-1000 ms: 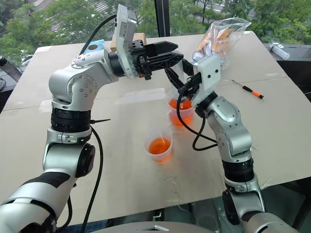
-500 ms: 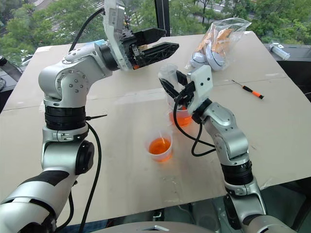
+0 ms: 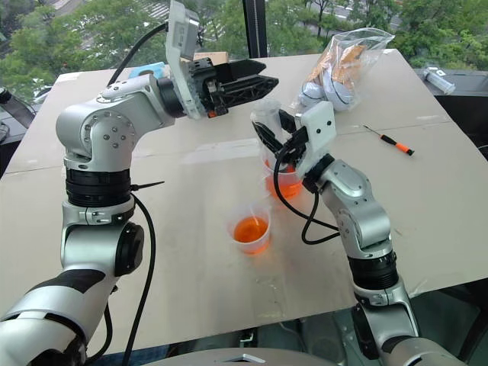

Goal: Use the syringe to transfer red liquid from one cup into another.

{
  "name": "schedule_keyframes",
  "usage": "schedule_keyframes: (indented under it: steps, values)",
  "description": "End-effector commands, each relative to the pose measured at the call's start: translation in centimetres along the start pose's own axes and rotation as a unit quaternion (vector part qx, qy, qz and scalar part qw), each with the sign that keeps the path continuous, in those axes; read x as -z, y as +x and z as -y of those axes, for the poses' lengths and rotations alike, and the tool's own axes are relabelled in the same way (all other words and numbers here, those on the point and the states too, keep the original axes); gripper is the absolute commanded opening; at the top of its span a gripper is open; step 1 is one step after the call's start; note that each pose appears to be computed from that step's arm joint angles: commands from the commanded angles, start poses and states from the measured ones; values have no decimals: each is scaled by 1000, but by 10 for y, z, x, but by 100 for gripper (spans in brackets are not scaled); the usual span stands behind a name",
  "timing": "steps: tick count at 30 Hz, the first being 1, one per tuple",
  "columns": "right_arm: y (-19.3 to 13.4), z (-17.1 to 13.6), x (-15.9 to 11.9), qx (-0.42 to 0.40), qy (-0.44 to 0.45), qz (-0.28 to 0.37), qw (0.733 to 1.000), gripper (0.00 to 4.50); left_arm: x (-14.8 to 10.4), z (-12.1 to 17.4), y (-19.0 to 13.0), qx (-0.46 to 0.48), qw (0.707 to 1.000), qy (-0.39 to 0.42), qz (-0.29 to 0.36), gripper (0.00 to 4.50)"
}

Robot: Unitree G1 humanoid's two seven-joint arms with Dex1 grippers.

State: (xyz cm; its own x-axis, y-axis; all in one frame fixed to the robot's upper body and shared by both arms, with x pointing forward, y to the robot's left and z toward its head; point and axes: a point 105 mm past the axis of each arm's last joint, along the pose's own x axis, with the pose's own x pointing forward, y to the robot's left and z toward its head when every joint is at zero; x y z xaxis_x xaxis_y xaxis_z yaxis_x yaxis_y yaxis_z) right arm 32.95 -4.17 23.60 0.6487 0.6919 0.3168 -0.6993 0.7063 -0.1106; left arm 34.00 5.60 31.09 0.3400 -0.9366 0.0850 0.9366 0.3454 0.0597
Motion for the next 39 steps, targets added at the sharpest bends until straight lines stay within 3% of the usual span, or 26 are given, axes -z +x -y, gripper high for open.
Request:
schedule_keyframes:
  steps: [1,19,27,39]
  values:
    - [1,3,-18,3,-16,34,999,149,-3,8,-2,13,1000,21,-2,318]
    - [1,1,-20,2,-15,37,999,149,10,1,0,10,1000,12,-15,318]
    - [1,1,-19,3,-14,35,999,149,13,0,0,11,1000,5,-14,1]
    - [0,1,-18,4,-14,34,999,149,13,0,-1,9,1000,14,-14,1]
